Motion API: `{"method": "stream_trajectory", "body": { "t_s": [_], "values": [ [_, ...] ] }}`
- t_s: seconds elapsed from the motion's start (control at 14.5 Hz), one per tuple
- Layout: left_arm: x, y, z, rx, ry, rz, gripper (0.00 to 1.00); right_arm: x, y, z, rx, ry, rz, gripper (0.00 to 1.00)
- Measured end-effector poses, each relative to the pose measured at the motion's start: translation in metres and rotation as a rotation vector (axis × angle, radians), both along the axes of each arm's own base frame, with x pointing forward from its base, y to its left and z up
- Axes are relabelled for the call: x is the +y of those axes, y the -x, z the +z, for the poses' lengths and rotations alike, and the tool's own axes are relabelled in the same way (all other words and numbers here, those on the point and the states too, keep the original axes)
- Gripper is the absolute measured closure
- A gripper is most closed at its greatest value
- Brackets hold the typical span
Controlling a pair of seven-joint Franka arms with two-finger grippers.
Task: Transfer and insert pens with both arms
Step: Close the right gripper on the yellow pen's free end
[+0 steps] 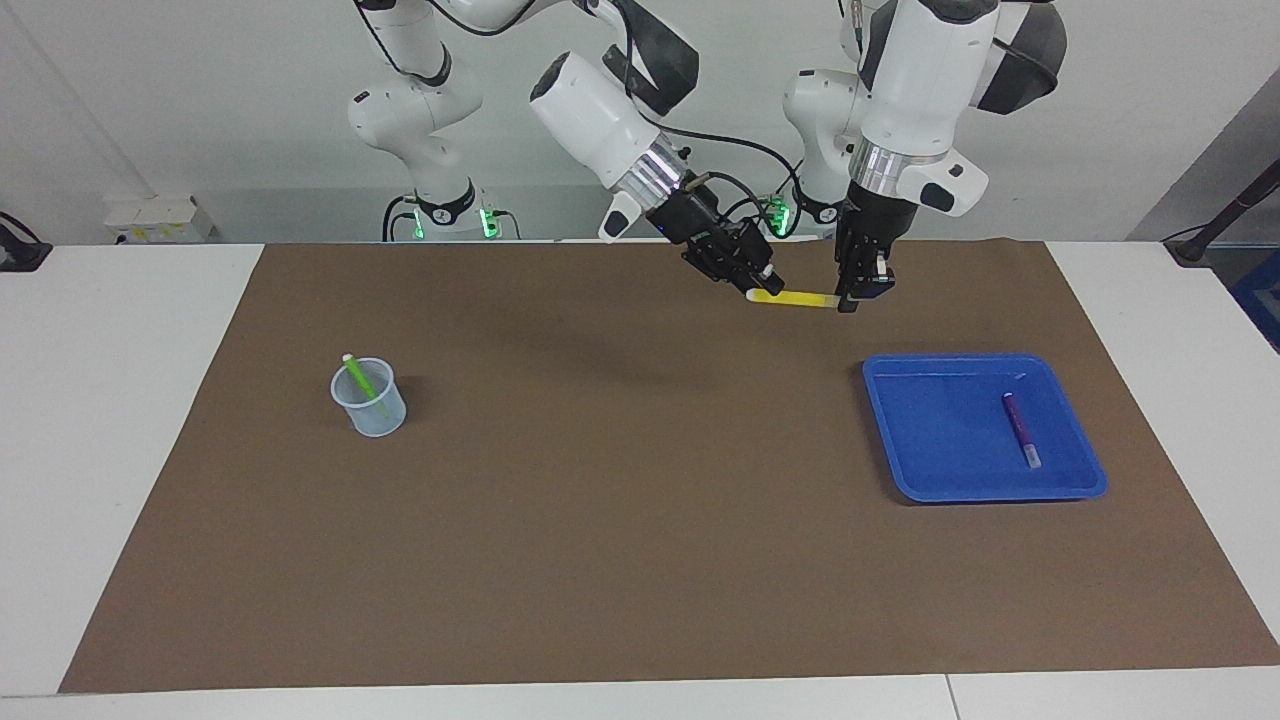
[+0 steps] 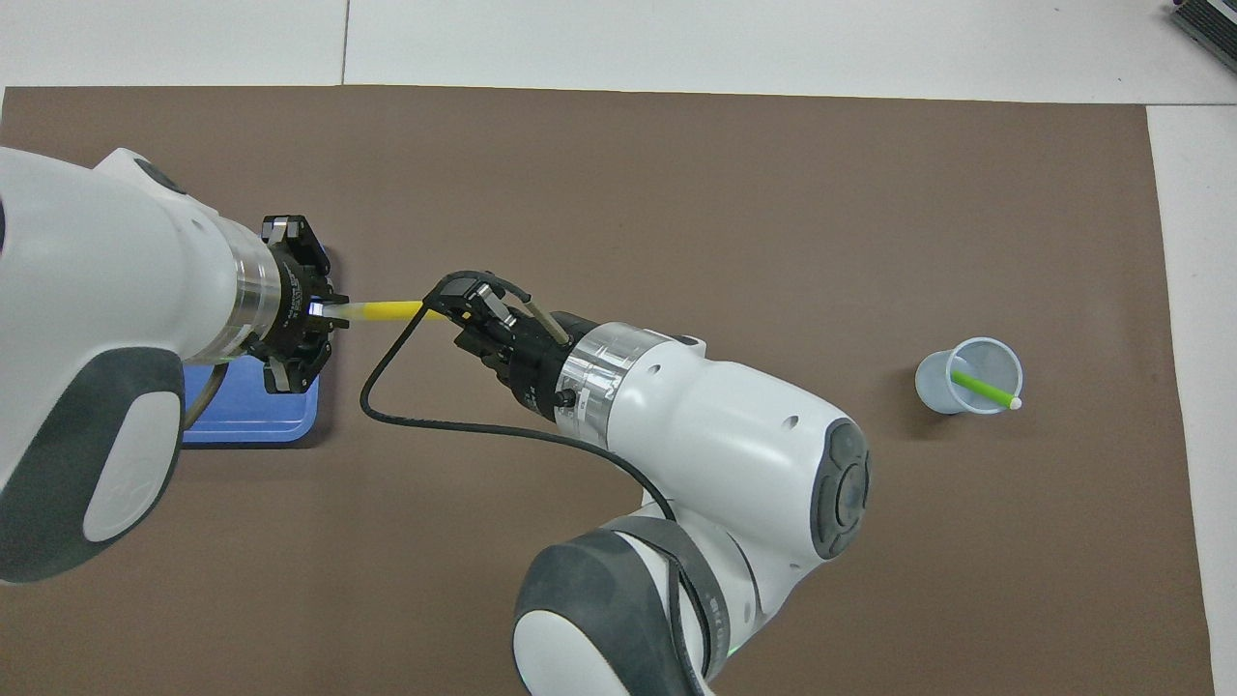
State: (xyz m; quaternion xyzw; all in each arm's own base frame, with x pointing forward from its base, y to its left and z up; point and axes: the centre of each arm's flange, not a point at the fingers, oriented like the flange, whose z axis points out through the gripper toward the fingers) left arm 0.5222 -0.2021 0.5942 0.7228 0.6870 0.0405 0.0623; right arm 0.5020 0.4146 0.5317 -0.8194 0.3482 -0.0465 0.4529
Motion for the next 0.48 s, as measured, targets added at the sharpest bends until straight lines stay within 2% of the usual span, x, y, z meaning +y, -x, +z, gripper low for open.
{"method": "stream_trajectory", "body": {
  "t_s": [0.48],
  "values": [
    [0.0,0.0,0.0,0.0,0.0,0.0,0.84,-0.0026,-0.0034,-0.0015,0.001,0.001,-0.006,0.5]
  ]
}}
